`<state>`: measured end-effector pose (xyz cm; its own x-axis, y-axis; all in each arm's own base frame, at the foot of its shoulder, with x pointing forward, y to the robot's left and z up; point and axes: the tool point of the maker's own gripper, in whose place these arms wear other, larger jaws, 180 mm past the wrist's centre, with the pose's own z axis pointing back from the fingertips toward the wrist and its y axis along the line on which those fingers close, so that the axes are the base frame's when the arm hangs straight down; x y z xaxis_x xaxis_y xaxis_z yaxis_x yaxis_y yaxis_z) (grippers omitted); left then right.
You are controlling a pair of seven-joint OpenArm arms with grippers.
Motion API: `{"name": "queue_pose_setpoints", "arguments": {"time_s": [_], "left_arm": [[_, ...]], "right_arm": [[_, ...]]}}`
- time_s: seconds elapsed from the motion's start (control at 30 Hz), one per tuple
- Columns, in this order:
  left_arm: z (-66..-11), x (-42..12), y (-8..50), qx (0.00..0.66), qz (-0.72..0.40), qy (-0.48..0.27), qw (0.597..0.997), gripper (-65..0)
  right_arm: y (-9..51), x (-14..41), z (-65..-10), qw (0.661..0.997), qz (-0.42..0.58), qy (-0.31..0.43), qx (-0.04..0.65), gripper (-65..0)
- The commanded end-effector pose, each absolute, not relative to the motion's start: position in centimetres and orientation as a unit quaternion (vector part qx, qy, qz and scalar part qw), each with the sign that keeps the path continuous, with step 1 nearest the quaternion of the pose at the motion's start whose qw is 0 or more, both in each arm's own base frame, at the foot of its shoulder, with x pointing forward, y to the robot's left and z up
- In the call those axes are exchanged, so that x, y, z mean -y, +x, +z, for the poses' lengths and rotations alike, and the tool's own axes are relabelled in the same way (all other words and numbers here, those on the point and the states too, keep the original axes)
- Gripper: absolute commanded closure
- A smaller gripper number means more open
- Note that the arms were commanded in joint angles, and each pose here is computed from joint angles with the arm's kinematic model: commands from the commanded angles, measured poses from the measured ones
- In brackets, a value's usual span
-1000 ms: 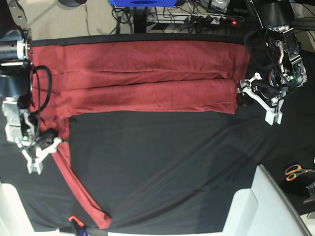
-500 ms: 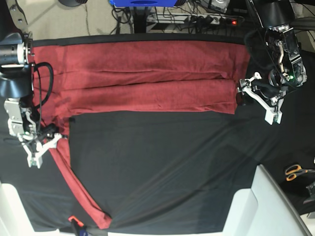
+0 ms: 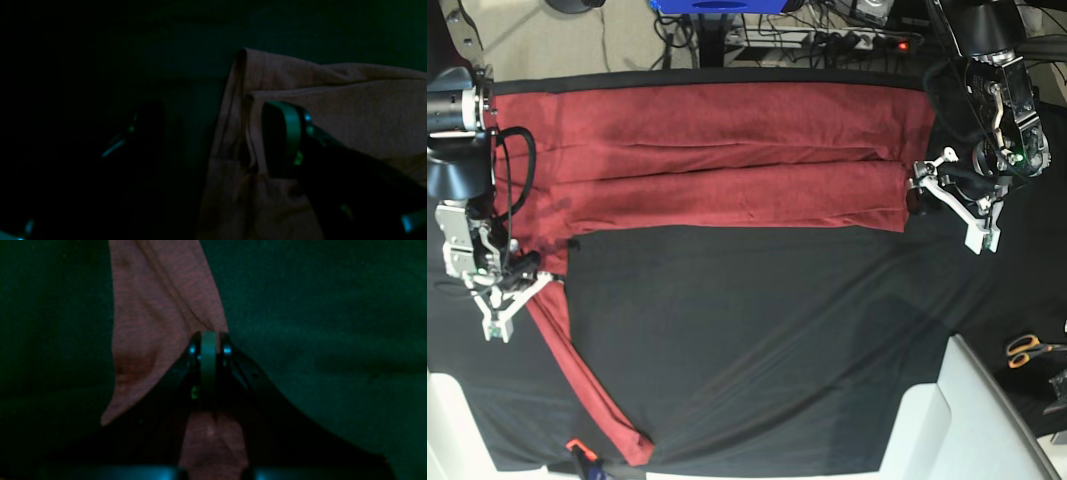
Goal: Fold the T-shirt properly
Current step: 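Lift the sleeve with the right gripper and fold it onto the shirt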
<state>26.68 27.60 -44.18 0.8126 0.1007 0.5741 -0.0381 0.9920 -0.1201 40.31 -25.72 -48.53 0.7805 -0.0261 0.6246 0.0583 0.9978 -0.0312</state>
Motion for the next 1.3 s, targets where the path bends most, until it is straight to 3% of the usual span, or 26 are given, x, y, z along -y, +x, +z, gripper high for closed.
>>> {"name": "queue_pose_setpoints", "arguments": {"time_s": [0.0, 0.23, 0.53, 1.27], "left_arm": [[-43.0, -28.1, 27.7, 0.326, 0.033, -0.047, 0.944, -44.1], [-43.0, -28.1, 27.7, 0.326, 0.033, -0.047, 0.944, -44.1], [-42.9, -28.2, 27.8, 0.327, 0.032, -0.046, 0.944, -44.1], [-42.9, -28.2, 27.8, 0.326, 0.032, -0.046, 0.944, -44.1]], "right_arm": [[42.7, 26.4, -46.0, 0.93, -0.024, -0.029, 0.367, -0.6], [43.0, 25.0, -42.3, 0.919, 0.012, -0.033, 0.394, -0.6], [40.6, 23.0, -40.0, 0.928, 0.047, -0.035, 0.369, -0.6], [28.5, 20.2, -39.4, 0.944, 0.03, -0.016, 0.329, -0.6]]}}
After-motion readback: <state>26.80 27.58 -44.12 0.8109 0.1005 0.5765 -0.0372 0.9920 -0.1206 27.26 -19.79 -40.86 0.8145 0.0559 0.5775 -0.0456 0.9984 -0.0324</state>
